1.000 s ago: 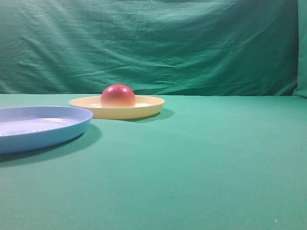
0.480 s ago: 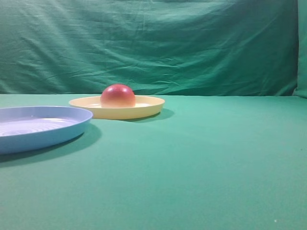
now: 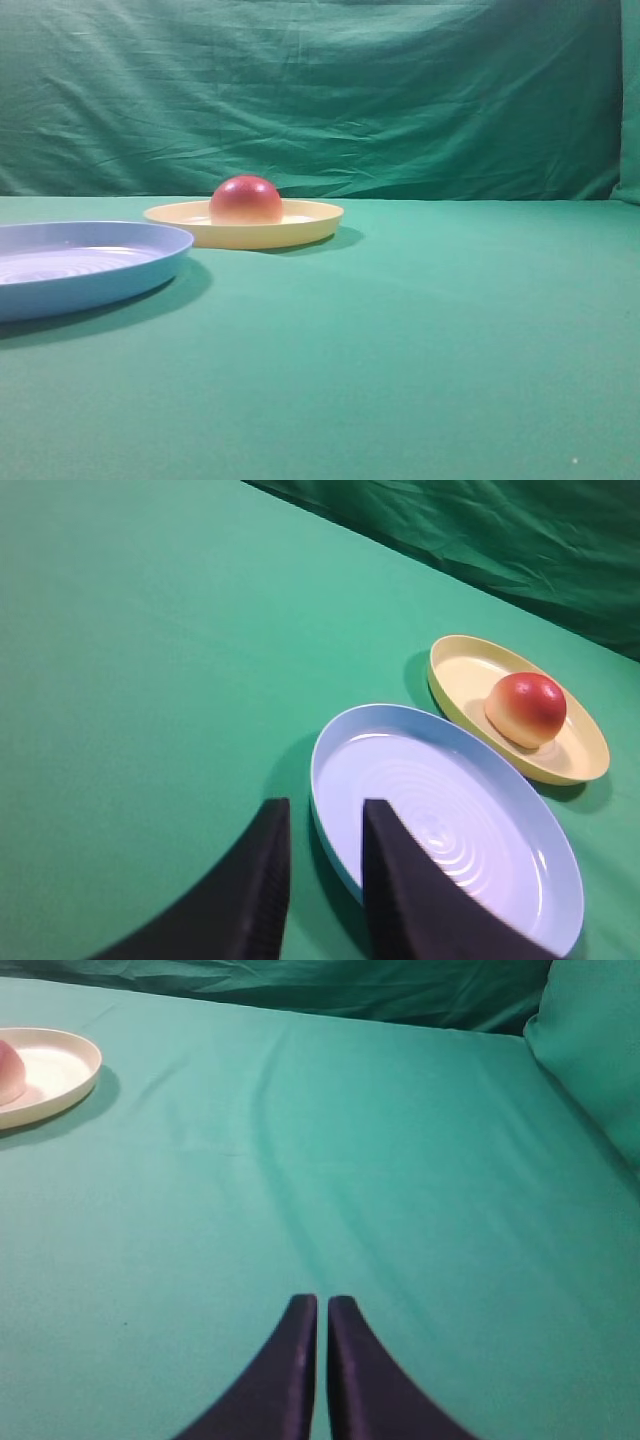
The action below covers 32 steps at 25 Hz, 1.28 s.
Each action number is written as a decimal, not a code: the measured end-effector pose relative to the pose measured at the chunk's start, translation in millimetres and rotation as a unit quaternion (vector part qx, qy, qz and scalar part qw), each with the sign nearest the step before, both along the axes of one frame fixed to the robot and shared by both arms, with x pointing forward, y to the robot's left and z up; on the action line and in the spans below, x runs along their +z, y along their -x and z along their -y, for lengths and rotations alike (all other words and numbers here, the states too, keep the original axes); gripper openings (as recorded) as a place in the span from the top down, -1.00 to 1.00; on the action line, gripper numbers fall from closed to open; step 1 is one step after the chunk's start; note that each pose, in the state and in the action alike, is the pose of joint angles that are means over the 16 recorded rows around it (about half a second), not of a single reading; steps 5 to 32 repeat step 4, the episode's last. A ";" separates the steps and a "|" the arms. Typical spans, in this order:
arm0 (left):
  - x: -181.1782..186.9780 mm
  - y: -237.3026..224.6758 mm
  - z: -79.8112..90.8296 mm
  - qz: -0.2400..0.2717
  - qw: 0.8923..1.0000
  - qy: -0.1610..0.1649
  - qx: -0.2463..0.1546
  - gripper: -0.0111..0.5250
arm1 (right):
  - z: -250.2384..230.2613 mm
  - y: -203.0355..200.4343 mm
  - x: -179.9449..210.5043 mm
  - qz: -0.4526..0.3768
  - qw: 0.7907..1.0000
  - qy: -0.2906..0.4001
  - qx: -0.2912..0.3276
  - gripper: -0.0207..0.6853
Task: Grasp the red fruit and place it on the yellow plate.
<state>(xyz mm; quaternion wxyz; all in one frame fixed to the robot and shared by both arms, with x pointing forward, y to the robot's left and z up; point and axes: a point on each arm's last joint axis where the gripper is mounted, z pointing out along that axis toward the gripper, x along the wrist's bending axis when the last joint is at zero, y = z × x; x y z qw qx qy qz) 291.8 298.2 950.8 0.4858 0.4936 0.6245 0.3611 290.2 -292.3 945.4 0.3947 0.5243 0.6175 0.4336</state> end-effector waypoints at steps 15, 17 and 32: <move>0.0 0.0 0.0 0.000 1.000 0.000 0.000 0.37 | 0.0 0.0 0.0 0.000 1.000 0.000 0.000 0.94; 0.0 0.0 0.0 0.000 1.000 0.000 0.000 0.37 | 0.0 0.0 0.0 0.000 1.000 0.000 0.000 0.94; 0.0 0.0 0.0 0.000 1.000 0.000 0.000 0.37 | 0.0 0.0 0.0 0.000 1.000 0.000 0.000 0.94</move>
